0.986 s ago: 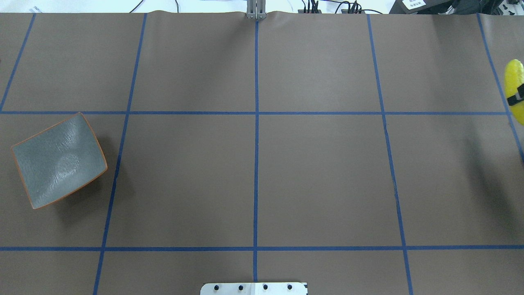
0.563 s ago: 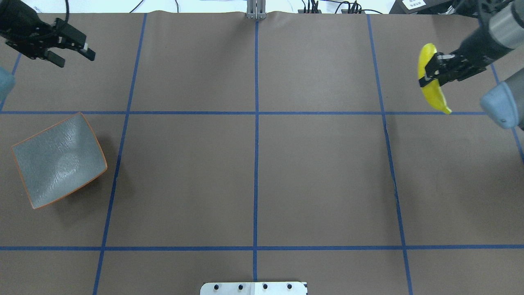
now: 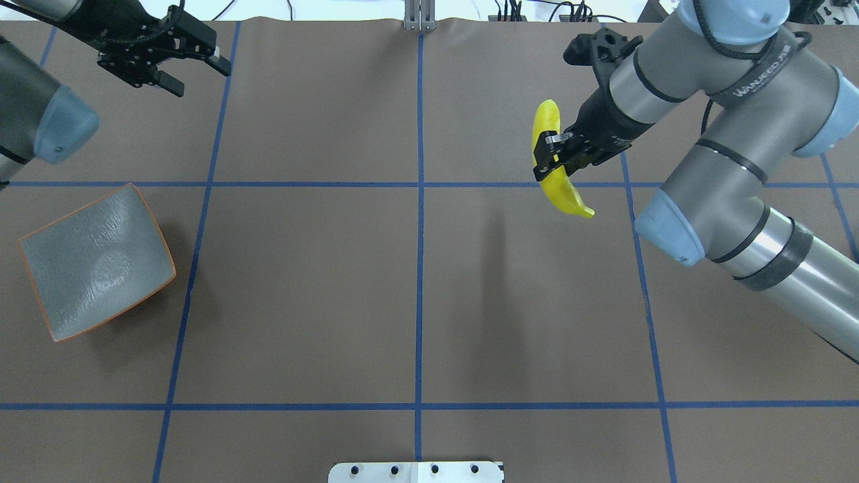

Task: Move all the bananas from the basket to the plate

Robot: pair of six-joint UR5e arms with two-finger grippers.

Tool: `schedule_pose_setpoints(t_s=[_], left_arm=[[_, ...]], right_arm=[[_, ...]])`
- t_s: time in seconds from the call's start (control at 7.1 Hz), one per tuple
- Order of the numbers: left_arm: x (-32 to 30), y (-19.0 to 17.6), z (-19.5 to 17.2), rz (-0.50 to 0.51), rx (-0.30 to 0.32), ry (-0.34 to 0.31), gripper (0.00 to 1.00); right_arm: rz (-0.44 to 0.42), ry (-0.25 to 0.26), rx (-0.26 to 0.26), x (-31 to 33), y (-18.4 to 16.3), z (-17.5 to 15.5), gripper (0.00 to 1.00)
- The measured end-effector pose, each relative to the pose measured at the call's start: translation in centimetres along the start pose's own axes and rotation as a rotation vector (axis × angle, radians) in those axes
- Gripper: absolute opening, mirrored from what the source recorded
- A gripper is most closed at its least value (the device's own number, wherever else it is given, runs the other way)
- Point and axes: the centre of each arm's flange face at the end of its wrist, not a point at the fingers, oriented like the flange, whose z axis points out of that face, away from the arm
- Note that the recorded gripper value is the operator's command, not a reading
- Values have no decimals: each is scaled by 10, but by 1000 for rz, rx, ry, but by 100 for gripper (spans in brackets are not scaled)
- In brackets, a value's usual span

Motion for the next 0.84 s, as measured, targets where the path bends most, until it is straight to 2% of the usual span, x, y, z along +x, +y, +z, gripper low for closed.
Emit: schedule_pose_setpoints(t_s=[0.42, 0.56, 0.84], left_arm=[[41, 15, 14, -33, 4, 94, 100], [56, 22, 22, -38, 9, 125, 100], [89, 42, 47, -55, 38, 196, 98]], right_arm=[[-36, -40, 37, -97, 8, 18, 0], [-40, -53, 66, -121, 11, 23, 0], [-12, -114, 139, -153, 20, 41, 0]])
